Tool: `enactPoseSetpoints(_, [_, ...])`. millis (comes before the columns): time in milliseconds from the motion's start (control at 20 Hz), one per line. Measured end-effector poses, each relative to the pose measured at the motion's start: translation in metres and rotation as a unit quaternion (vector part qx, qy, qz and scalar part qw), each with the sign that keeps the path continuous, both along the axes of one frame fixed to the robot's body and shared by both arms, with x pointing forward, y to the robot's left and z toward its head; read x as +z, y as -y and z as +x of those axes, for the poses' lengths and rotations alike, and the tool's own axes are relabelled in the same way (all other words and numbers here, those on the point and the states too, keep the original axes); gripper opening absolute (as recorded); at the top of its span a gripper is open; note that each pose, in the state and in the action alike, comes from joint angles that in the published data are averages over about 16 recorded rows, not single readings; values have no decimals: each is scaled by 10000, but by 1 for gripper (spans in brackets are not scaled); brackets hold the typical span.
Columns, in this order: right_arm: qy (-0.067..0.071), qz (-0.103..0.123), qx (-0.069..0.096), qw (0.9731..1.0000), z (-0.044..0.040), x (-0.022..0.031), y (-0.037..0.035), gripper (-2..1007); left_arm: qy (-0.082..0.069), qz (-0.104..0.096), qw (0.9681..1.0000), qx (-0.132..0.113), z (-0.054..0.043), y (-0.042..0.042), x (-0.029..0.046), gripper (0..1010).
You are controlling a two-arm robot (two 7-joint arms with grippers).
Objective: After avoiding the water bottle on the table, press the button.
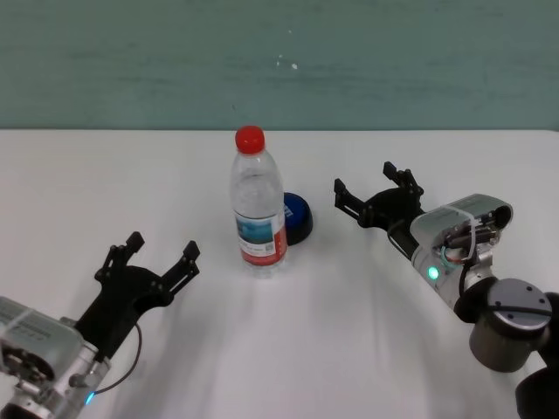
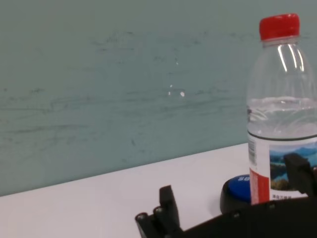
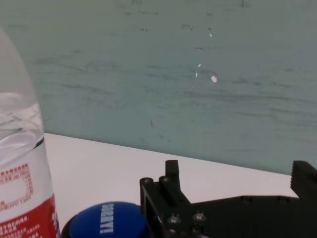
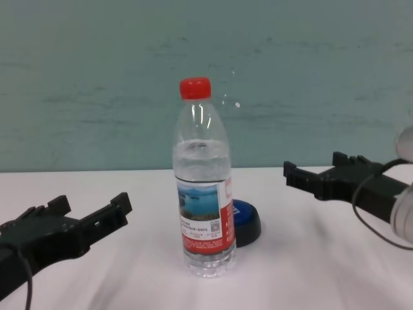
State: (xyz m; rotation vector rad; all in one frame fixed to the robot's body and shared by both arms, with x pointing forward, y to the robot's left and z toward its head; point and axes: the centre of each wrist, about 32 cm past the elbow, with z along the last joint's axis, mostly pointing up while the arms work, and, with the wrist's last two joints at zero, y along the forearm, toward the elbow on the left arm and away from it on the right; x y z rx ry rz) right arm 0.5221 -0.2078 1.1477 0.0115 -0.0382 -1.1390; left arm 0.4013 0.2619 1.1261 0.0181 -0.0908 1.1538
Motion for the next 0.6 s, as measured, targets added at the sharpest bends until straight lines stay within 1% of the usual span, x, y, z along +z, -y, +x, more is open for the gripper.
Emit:
enactPoseSetpoints(250, [11,-18,-32,10000,-103,-7,-15,1004,0,0,10000,0,0,0,0,1010])
enactPoseSetpoints(600, [5,-25,-42,10000,-250,-25,-67,1004,0,0,10000,0,0,0,0,1010])
